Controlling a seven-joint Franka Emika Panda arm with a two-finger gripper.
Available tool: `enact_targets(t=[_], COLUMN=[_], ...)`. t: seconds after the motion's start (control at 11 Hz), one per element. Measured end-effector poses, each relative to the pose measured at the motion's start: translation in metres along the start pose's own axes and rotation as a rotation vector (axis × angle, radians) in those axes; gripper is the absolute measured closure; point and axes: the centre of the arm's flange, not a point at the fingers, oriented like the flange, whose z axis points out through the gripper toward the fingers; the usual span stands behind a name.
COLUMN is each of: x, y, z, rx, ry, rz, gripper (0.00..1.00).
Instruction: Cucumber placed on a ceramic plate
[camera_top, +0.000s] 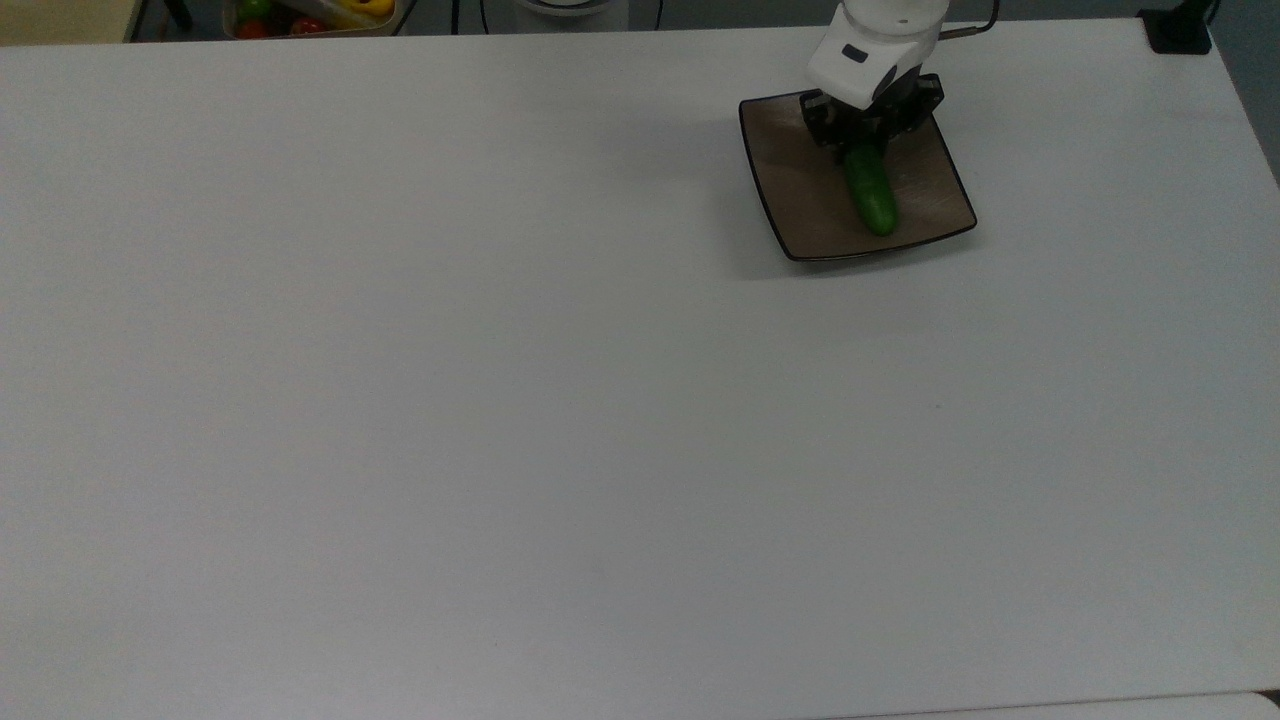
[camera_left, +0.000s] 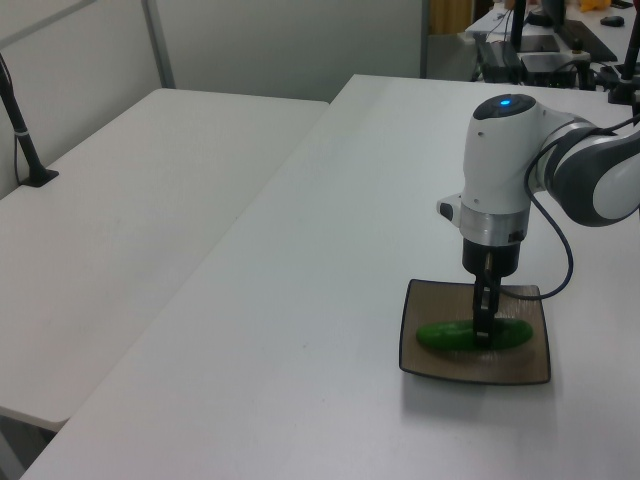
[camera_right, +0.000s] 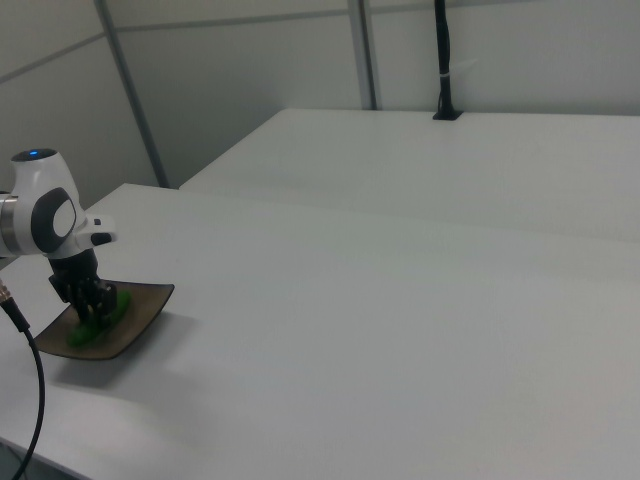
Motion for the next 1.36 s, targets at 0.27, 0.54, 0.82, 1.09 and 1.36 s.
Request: enact_targets(t=[0.27, 0.54, 0.82, 1.09, 1.36], x=[0.002, 0.016, 0.035, 0.043, 0.033], y=[0.000, 0.008, 0.059, 0.144, 0.213], z=[-0.005, -0.058, -0.153, -0.237, -0.289], rx=[0.003, -0.047, -0.102, -0.119, -0.116], ry=[0.009, 0.036, 0.048, 0.055, 0.094], rz=[0.001, -0.005, 0.089, 0.258, 0.381], gripper=[0.14, 0.00, 0.00, 0.00, 0.00])
